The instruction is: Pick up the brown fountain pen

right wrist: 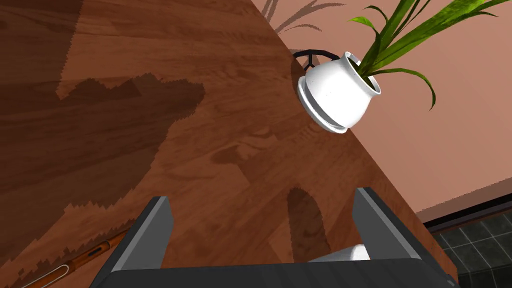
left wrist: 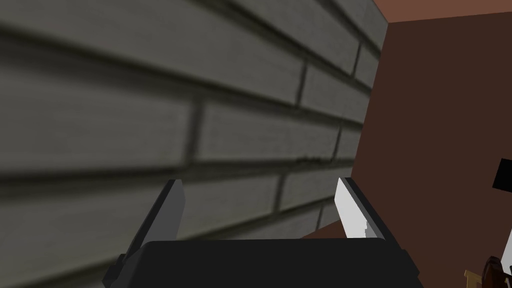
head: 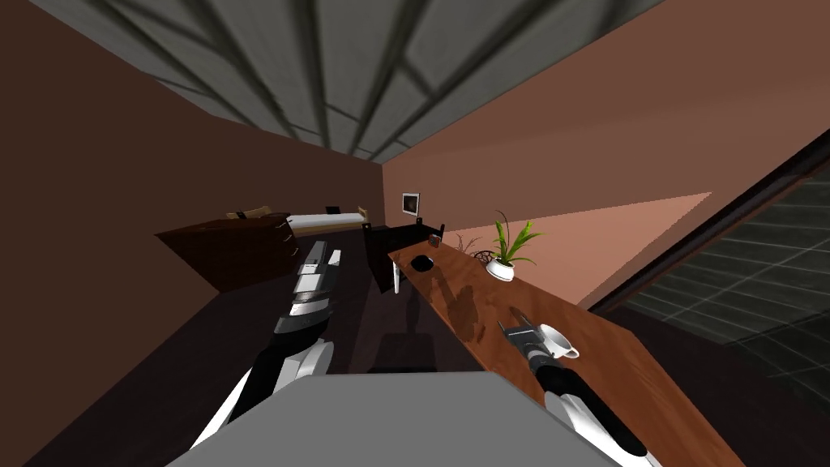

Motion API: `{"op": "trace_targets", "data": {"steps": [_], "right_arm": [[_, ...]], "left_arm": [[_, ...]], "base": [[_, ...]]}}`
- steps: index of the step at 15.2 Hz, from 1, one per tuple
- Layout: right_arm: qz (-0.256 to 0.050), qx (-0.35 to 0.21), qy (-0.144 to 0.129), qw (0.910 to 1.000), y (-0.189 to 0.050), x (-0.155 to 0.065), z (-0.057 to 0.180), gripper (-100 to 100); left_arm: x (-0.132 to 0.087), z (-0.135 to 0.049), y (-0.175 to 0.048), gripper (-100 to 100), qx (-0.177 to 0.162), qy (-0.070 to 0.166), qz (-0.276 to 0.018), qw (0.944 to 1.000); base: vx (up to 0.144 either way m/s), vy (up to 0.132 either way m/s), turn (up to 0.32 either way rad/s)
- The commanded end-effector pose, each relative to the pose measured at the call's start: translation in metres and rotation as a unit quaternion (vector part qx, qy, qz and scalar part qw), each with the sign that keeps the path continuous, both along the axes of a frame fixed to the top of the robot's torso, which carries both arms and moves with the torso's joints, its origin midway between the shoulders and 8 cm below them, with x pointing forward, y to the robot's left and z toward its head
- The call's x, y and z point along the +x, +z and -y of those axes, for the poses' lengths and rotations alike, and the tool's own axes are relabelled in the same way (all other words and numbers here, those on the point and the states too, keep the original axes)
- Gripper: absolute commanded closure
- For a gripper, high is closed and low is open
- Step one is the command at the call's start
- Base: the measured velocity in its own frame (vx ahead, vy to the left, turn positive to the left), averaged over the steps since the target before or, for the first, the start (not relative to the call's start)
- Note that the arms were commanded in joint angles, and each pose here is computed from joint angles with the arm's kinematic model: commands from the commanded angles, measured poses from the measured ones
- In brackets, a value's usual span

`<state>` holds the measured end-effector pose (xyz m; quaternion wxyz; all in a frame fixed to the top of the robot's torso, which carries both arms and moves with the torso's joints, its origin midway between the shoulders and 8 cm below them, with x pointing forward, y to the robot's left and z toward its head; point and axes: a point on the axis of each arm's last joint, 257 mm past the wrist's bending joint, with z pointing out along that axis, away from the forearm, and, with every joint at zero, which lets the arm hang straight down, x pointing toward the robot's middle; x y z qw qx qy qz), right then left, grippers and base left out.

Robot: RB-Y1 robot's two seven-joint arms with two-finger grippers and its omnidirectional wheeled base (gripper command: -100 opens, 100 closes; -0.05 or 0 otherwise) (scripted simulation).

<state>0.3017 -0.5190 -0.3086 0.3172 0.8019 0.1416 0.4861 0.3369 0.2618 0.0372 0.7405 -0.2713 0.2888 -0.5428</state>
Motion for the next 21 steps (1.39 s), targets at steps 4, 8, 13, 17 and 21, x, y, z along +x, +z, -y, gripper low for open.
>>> {"op": "trace_targets", "data": {"steps": [4,8,13,17,21], "right_arm": [[-0.049,0.079,-0.061,0.9938,-0.043,-0.042,0.031,-100],[-0.072,0.125,-0.096,0.9849,-0.065,-0.065,0.042,-100],[-0.107,0.199,-0.164,0.9604,-0.098,-0.112,0.062,-100],[-0.127,0.257,-0.227,0.9307,-0.121,-0.157,0.078,-100],[-0.142,0.299,-0.267,0.9049,-0.136,-0.184,0.079,-100]], "left_arm": [[0.000,0.000,0.000,0,0.000,0.000,0.000,1.0000],[0.000,0.000,0.000,0,0.000,0.000,0.000,1.0000],[0.000,0.000,0.000,0,0.000,0.000,0.000,1.0000],[0.000,0.000,0.000,0,0.000,0.000,0.000,1.0000],[0.000,0.000,0.000,0,0.000,0.000,0.000,1.0000]], "base": [[0.071,0.033,0.101],[0.078,0.025,0.097],[0.091,0.035,0.114],[0.078,0.027,0.104],[0.084,0.019,0.092]]}}
